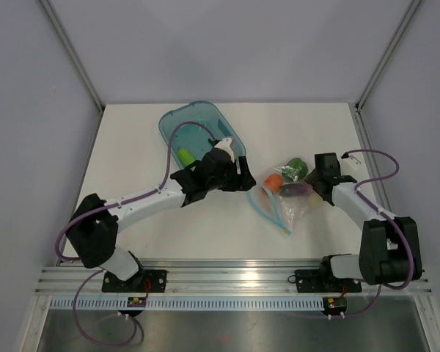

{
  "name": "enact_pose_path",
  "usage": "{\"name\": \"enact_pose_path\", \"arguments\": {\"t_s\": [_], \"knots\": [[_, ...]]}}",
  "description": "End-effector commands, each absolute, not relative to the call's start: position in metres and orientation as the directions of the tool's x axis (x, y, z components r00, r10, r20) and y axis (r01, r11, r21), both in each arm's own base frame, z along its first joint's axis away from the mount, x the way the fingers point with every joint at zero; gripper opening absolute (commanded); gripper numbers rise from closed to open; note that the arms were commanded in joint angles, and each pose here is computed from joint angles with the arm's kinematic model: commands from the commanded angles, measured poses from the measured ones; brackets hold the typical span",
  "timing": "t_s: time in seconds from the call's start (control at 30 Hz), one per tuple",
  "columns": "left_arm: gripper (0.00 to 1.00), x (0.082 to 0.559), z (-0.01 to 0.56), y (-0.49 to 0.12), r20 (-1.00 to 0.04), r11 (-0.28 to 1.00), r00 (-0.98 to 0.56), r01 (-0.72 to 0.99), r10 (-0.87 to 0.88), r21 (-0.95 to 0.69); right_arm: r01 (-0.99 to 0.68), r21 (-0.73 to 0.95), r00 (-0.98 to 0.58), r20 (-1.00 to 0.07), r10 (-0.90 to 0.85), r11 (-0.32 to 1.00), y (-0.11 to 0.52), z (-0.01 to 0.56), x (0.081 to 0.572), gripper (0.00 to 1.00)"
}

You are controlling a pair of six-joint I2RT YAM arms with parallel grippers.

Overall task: Open the zip-top bag and remove the fake food
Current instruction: Pick up the fake fruit from the zipper food storage bag.

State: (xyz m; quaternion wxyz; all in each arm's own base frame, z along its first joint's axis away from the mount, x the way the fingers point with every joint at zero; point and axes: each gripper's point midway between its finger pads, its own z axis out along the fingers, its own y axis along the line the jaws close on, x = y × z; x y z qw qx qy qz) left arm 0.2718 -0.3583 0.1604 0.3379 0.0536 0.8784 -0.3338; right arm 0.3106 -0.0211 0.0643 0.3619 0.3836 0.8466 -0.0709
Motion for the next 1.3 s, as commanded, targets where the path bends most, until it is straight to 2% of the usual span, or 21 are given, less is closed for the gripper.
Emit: {"name": "enact_pose_path", "arguments": {"t_s": [0.0, 0.07, 0.1, 0.17, 0.3, 0.37, 0.4, 0.43, 0.57, 0.63, 0.77, 0.93, 1.1, 1.27], "knots": [[0.72, 0.29, 0.188, -0.352, -0.657, 0.748, -0.73, 0.329, -0.186, -0.577, 0.694, 0.199, -0.437, -0.647, 0.624, 0.692, -0.018, 0.06, 0.322, 0.83], [0.72, 0.291, 0.184, -0.348, -0.63, 0.73, -0.752, 0.317, -0.196, -0.605, 0.708, 0.206, -0.43, -0.633, 0.644, 0.675, -0.017, 0.057, 0.321, 0.76], [0.72, 0.292, 0.185, -0.346, -0.625, 0.724, -0.754, 0.314, -0.202, -0.613, 0.723, 0.202, -0.416, -0.635, 0.65, 0.66, -0.019, 0.056, 0.319, 0.67], [0.72, 0.295, 0.182, -0.343, -0.618, 0.723, -0.757, 0.302, -0.215, -0.621, 0.742, 0.215, -0.393, -0.627, 0.672, 0.635, -0.019, 0.055, 0.316, 0.6], [0.72, 0.293, 0.181, -0.347, -0.608, 0.709, -0.766, 0.31, -0.208, -0.633, 0.788, 0.263, -0.301, -0.624, 0.721, 0.556, -0.024, 0.056, 0.307, 0.36], [0.72, 0.293, 0.18, -0.348, -0.604, 0.709, -0.769, 0.307, -0.208, -0.635, 0.803, 0.28, -0.274, -0.612, 0.742, 0.527, -0.024, 0.055, 0.303, 0.29], [0.72, 0.293, 0.178, -0.347, -0.603, 0.711, -0.771, 0.306, -0.205, -0.633, 0.802, 0.296, -0.268, -0.599, 0.755, 0.519, -0.021, 0.055, 0.302, 0.25], [0.72, 0.293, 0.179, -0.348, -0.604, 0.711, -0.77, 0.307, -0.206, -0.633, 0.81, 0.307, -0.256, -0.582, 0.772, 0.499, -0.019, 0.052, 0.298, 0.16], [0.72, 0.294, 0.177, -0.348, -0.604, 0.711, -0.77, 0.305, -0.208, -0.633, 0.814, 0.378, -0.208, -0.519, 0.829, 0.441, -0.009, 0.048, 0.291, 0.0], [0.71, 0.293, 0.175, -0.349, -0.597, 0.705, -0.774, 0.303, -0.21, -0.641, 0.813, 0.423, -0.171, -0.485, 0.858, 0.401, -0.003, 0.049, 0.286, 0.0], [0.69, 0.282, 0.165, -0.358, -0.551, 0.675, -0.81, 0.293, -0.202, -0.677, 0.802, 0.473, -0.108, -0.485, 0.867, 0.365, -0.004, 0.059, 0.28, 0.0], [0.61, 0.269, 0.161, -0.362, -0.523, 0.644, -0.81, 0.255, -0.265, -0.721, 0.783, 0.526, -0.029, -0.503, 0.864, 0.333, -0.012, 0.073, 0.276, 0.0], [0.6, 0.264, 0.166, -0.353, -0.576, 0.65, -0.739, 0.253, -0.348, -0.717, 0.791, 0.511, -0.029, -0.52, 0.854, 0.338, -0.016, 0.073, 0.277, 0.0], [0.61, 0.27, 0.155, -0.343, -0.679, 0.727, -0.685, 0.323, -0.262, -0.606, 0.795, 0.492, -0.062, -0.517, 0.854, 0.355, -0.012, 0.071, 0.281, 0.0]]}}
